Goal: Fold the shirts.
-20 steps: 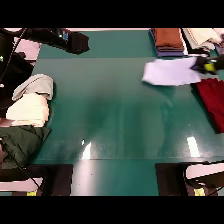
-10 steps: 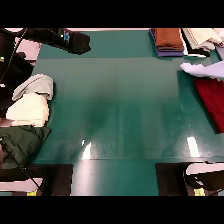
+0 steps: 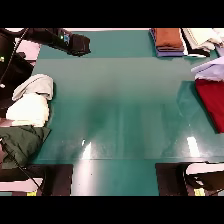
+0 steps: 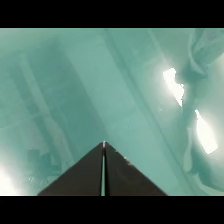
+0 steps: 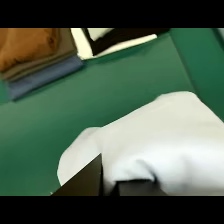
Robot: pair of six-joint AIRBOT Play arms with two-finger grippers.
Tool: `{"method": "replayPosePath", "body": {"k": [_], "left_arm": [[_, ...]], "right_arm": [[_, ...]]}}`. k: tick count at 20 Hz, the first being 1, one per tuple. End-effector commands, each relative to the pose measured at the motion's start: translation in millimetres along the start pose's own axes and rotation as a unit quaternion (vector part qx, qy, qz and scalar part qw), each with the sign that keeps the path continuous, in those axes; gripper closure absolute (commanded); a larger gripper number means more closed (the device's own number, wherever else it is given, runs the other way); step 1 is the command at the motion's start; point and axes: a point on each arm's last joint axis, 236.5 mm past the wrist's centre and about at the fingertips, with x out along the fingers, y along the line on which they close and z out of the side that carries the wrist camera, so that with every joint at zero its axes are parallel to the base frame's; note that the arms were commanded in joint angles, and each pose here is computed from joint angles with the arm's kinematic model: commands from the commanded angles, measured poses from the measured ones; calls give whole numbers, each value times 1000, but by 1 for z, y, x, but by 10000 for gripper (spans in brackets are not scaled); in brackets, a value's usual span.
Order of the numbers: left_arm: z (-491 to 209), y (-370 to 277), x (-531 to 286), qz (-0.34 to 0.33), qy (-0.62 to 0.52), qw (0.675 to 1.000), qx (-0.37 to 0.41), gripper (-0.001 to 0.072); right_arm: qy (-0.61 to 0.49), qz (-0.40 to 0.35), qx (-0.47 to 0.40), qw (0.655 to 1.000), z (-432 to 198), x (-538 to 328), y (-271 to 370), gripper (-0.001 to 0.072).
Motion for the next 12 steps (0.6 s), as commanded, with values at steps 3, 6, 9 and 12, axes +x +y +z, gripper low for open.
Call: {"method": "replayPosePath", "body": {"k": [3,6,9,12], "left_arm": [[-1,1,0,1,2,1000,6,679],[-1,1,0,1,2,1000,17,679],[-1,1,0,1,2,1000,19,679],[-1,1,1,1,1,1000,19,679]], "right_arm": [[65,-81,-2,995,-44,-26,-48,693],[124,-120,35,984,-98,-40,-86,691],[173,-149,78,971,-150,-59,-116,358],[190,-166,122,960,-183,-80,-135,200]]}}
